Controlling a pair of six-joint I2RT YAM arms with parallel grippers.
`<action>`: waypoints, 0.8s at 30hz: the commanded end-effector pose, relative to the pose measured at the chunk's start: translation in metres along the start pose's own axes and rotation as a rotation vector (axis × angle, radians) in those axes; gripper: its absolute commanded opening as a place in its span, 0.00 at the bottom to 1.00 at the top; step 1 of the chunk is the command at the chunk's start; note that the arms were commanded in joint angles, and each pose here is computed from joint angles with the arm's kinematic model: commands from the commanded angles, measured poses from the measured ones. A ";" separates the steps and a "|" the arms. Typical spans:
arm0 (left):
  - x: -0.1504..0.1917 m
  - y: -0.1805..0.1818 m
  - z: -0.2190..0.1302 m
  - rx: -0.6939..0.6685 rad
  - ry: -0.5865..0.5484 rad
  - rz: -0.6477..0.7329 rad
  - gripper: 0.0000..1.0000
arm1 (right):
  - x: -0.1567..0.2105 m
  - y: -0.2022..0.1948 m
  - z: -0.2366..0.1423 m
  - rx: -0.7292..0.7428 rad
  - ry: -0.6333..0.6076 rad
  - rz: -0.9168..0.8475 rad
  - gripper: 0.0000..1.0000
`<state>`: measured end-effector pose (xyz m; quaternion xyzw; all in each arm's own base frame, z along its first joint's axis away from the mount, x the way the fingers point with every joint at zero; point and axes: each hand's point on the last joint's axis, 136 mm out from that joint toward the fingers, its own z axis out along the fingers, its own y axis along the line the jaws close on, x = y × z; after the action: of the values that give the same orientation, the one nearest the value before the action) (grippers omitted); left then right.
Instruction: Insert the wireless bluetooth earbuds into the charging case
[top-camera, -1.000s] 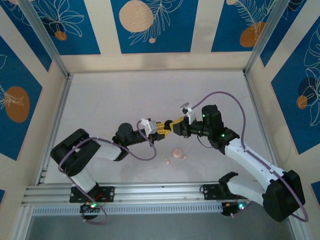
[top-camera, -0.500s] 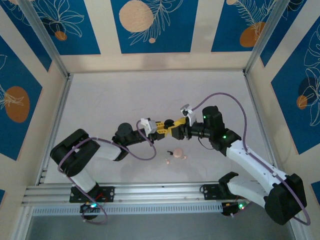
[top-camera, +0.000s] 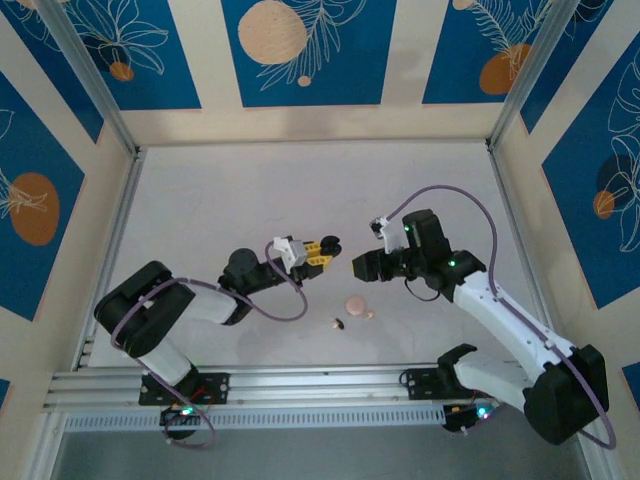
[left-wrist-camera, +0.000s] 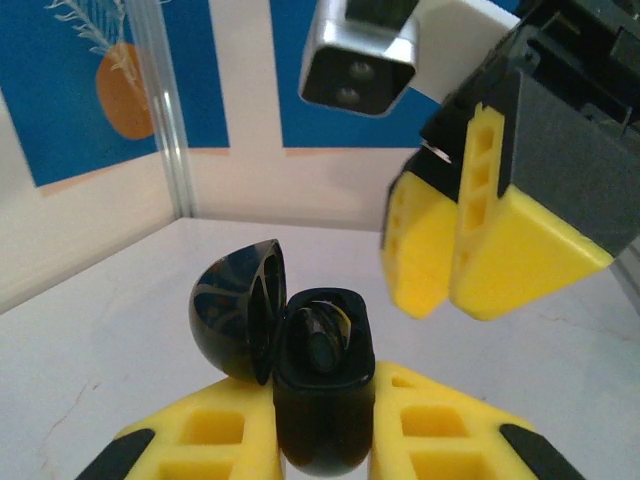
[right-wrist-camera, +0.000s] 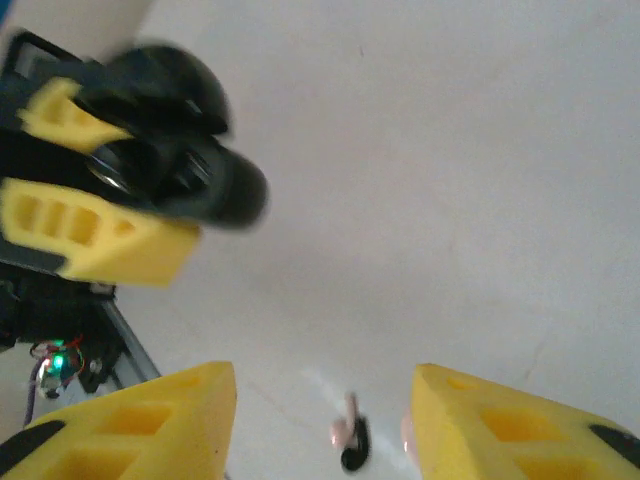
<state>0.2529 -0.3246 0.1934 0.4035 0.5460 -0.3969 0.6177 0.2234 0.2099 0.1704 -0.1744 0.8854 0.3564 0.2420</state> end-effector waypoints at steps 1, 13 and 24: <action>-0.012 0.009 -0.011 -0.063 -0.042 0.029 0.19 | 0.045 0.006 0.002 0.004 0.212 0.200 0.47; -0.002 0.014 -0.033 -0.139 0.011 0.019 0.19 | 0.146 0.005 0.050 0.112 0.612 0.434 0.38; -0.002 0.015 -0.047 -0.177 0.050 0.045 0.19 | 0.170 -0.007 0.079 0.211 0.761 0.412 0.30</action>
<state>0.2473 -0.2828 0.1916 0.3691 0.5819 -0.3417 0.6391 0.1073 0.2338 0.0208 -0.0888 0.9583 0.2201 -0.1594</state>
